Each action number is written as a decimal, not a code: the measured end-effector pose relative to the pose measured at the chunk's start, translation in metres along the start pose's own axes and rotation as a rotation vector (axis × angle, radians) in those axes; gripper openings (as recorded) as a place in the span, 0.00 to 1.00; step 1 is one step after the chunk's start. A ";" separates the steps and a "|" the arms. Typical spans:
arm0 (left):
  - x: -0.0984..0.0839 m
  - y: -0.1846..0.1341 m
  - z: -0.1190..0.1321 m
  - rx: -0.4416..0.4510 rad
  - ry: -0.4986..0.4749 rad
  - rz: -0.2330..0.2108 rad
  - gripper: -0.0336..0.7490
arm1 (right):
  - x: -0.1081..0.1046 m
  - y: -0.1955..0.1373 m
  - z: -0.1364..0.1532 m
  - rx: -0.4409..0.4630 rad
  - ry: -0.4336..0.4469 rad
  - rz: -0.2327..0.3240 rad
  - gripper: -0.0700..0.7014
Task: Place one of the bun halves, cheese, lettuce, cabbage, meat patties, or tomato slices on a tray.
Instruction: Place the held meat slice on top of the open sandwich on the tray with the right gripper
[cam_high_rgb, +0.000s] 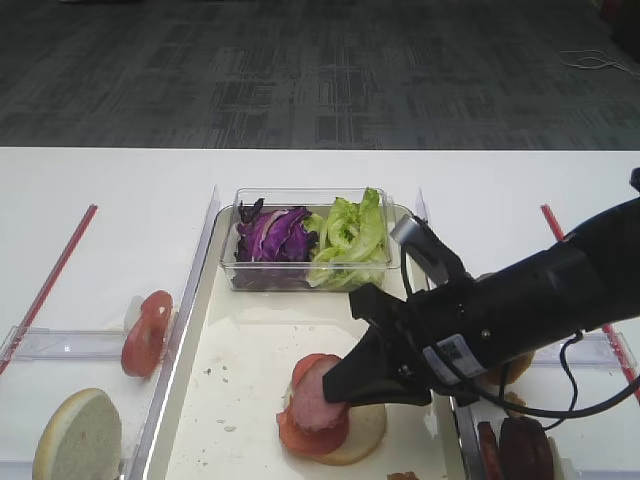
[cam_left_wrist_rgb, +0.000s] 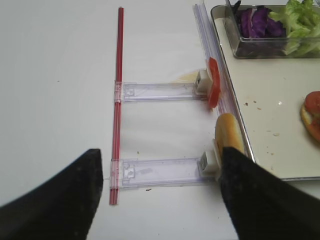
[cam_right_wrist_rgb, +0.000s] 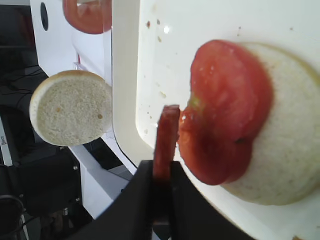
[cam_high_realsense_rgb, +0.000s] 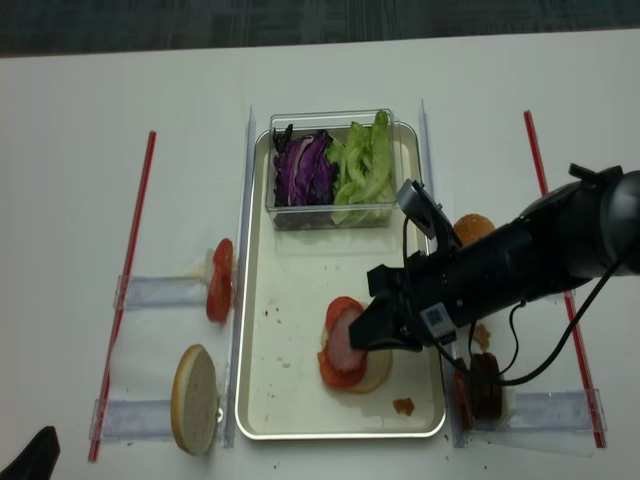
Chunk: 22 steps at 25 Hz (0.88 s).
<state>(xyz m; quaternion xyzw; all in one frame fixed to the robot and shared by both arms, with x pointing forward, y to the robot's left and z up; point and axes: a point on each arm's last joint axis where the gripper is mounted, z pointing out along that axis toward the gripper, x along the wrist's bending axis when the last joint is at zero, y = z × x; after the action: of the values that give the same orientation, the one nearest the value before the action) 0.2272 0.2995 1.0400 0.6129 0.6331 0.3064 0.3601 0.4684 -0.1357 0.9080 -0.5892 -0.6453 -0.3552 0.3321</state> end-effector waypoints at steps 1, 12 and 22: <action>0.000 0.000 0.000 0.000 0.000 0.000 0.64 | -0.001 0.000 0.001 0.002 -0.001 0.001 0.20; 0.000 0.000 0.000 0.000 0.002 0.001 0.64 | -0.008 0.003 0.005 -0.023 -0.004 -0.012 0.20; 0.000 0.000 0.000 0.000 0.002 0.001 0.64 | -0.011 0.005 0.005 -0.045 -0.042 -0.015 0.20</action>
<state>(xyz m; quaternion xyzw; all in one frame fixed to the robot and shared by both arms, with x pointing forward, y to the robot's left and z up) 0.2272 0.2996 1.0400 0.6128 0.6332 0.3070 0.3595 0.4746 -0.1370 0.8965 -0.5991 -0.6483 -0.3597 0.3024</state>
